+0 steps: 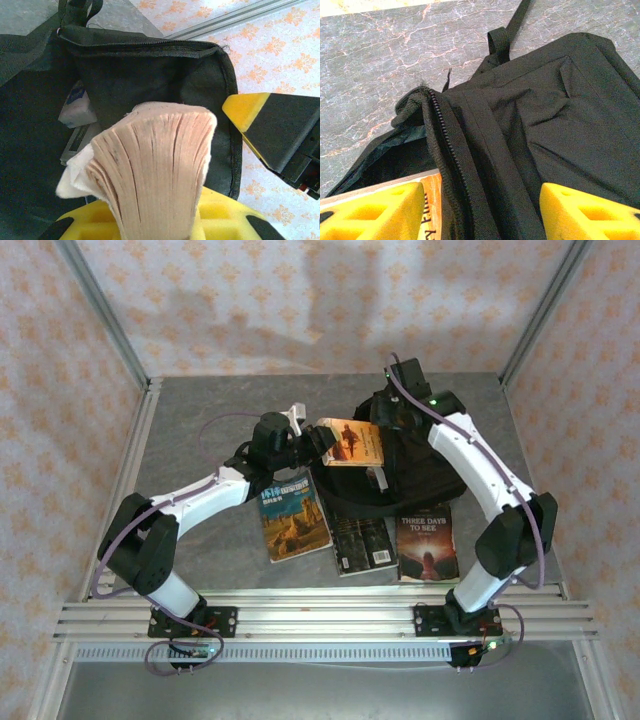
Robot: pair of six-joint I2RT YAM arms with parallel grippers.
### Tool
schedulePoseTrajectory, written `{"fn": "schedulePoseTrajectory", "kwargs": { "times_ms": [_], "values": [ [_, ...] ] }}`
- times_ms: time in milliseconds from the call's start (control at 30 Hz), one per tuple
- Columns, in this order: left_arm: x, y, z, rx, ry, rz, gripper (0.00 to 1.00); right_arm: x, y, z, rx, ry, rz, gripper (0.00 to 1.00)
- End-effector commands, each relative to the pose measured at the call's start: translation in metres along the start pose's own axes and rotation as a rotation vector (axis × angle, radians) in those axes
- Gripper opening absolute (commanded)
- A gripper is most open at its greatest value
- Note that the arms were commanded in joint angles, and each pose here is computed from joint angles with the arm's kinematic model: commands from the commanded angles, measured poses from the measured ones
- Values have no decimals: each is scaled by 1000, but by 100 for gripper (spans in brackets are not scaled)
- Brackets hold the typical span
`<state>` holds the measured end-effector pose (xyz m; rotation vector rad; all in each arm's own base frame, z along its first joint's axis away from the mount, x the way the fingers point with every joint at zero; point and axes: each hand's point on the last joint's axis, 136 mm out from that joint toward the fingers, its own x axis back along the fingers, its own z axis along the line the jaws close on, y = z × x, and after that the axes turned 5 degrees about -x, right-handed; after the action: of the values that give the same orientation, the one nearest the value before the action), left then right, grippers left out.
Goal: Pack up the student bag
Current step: Place the book in the student bag.
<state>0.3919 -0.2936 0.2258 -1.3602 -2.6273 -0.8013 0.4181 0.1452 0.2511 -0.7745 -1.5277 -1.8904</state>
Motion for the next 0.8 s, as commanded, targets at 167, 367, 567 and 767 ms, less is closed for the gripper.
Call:
{"fn": "schedulePoseTrajectory", "kwargs": {
  "times_ms": [167,367,567,767],
  "values": [
    [5,9,-26,-43,-65,-24,0,-22,-25,14,0,78,161,52],
    [6,10,-16,-42,-17,-22,0,-7,-10,18,-5,105,103,4],
    [8,9,40,27,204,-22,0,46,36,10,-21,82,-83,0],
    [-9,5,26,62,93,6,0,66,48,17,-32,124,-107,0]
  ]
}}
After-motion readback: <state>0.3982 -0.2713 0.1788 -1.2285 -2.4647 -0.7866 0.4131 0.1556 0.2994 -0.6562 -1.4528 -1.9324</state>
